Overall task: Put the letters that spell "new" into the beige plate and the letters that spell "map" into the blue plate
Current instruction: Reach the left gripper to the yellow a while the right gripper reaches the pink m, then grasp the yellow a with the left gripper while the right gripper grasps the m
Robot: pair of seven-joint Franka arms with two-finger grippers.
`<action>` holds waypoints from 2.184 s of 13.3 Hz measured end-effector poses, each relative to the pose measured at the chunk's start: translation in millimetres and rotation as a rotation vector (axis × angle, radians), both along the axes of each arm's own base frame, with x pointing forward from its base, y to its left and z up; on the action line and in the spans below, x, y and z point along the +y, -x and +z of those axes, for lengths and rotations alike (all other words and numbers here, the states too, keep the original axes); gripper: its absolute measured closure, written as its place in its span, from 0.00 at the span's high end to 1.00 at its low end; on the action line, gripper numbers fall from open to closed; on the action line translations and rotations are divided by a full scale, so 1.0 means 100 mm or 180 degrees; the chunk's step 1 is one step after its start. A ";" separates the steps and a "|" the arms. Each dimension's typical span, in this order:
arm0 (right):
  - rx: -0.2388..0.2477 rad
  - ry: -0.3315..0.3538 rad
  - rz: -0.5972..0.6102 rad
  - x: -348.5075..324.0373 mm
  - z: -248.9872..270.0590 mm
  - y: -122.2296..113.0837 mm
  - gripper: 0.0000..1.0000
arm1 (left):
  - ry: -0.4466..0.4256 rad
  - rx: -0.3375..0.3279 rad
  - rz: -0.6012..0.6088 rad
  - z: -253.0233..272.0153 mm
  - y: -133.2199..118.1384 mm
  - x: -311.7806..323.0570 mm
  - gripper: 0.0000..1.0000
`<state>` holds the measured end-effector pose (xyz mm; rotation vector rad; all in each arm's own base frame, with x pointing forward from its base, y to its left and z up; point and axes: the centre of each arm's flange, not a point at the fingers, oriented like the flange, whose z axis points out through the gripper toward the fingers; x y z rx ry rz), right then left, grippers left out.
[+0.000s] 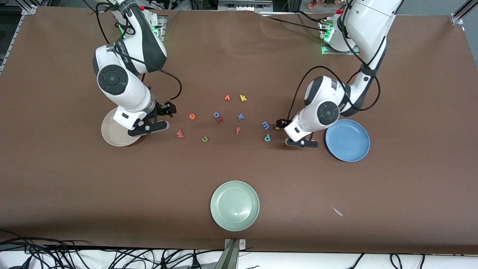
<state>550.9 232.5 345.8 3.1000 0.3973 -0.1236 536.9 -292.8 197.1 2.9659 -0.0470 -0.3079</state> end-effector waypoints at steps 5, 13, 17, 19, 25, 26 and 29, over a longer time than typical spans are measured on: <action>-0.0145 -0.0038 0.0132 0.12 -0.60 0.17 1.00 | -0.0073 -0.0080 -0.0062 -0.20 0.08 -0.14 0.97; -0.0193 -0.0029 0.0420 0.24 -1.32 0.21 1.00 | -0.0129 -0.0061 -0.0149 -0.30 0.12 -0.17 0.84; -0.0128 -0.0001 0.0554 0.23 -1.54 0.24 1.00 | -0.0133 -0.0065 -0.0193 -0.30 0.16 -0.24 0.75; -0.0117 0.0005 0.0590 0.23 -1.61 0.25 1.00 | -0.0154 -0.0054 -0.0132 -0.31 0.15 -0.22 0.51; -0.0164 -0.0009 0.0607 0.25 -1.71 0.25 0.92 | -0.0183 -0.0044 0.0022 -0.29 0.18 -0.31 0.31; -0.0165 -0.0011 0.0612 0.25 -1.71 0.25 0.82 | -0.0184 -0.0043 0.0022 -0.29 0.18 -0.31 0.31; -0.0184 -0.0020 0.0615 0.26 -1.71 0.25 0.74 | -0.0237 0.0057 0.0027 -0.27 0.15 -0.25 0.31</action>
